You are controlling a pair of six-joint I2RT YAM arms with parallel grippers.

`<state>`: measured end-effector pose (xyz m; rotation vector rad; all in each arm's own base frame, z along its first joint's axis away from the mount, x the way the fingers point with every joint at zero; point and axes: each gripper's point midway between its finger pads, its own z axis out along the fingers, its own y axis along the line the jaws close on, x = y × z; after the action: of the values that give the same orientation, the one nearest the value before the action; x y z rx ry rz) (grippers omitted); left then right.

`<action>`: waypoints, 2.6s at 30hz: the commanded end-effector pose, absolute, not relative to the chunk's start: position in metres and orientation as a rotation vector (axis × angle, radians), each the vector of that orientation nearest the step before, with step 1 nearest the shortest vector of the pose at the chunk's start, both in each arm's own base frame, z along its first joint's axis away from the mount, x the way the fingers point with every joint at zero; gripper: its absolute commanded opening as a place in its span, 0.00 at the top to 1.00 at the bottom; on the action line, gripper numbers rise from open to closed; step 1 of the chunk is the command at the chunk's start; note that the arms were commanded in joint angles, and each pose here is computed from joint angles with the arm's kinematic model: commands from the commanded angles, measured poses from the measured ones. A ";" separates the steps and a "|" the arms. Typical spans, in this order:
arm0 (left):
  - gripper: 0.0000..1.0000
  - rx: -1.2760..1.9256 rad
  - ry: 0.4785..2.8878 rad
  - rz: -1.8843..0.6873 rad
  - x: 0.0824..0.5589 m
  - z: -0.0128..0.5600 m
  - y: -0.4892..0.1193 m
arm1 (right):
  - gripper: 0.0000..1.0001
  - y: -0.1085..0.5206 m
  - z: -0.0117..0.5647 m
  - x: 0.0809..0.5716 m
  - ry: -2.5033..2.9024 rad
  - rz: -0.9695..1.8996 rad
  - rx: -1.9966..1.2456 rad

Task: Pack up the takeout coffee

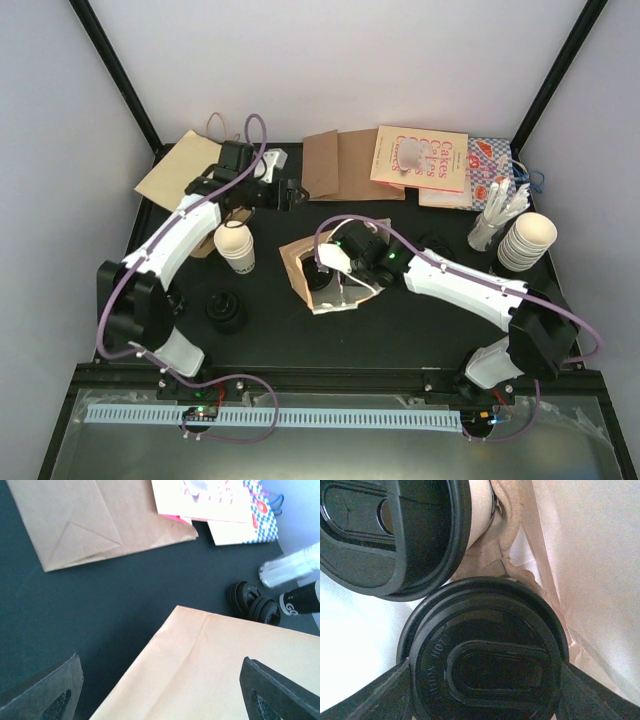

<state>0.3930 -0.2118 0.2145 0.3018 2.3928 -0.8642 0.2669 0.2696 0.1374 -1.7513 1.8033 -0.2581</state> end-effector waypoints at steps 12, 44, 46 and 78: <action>0.01 0.207 2.099 -0.727 0.349 0.296 -0.169 | 0.56 0.266 0.113 0.269 2.031 -0.159 -1.692; 0.02 0.180 2.216 -0.858 0.287 0.289 -0.174 | 0.57 0.285 0.086 0.329 2.471 0.019 -1.667; 0.02 0.178 2.233 -0.838 0.293 0.286 -0.174 | 0.56 0.284 0.083 0.333 2.477 0.008 -1.666; 0.48 0.118 2.448 -0.656 0.347 0.251 -0.173 | 0.00 0.267 0.140 0.346 2.416 -0.157 -1.596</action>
<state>0.3470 -0.1733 0.2490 0.1033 2.4275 -0.6764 0.3472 0.2862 0.1384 -1.5803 2.3514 -0.0776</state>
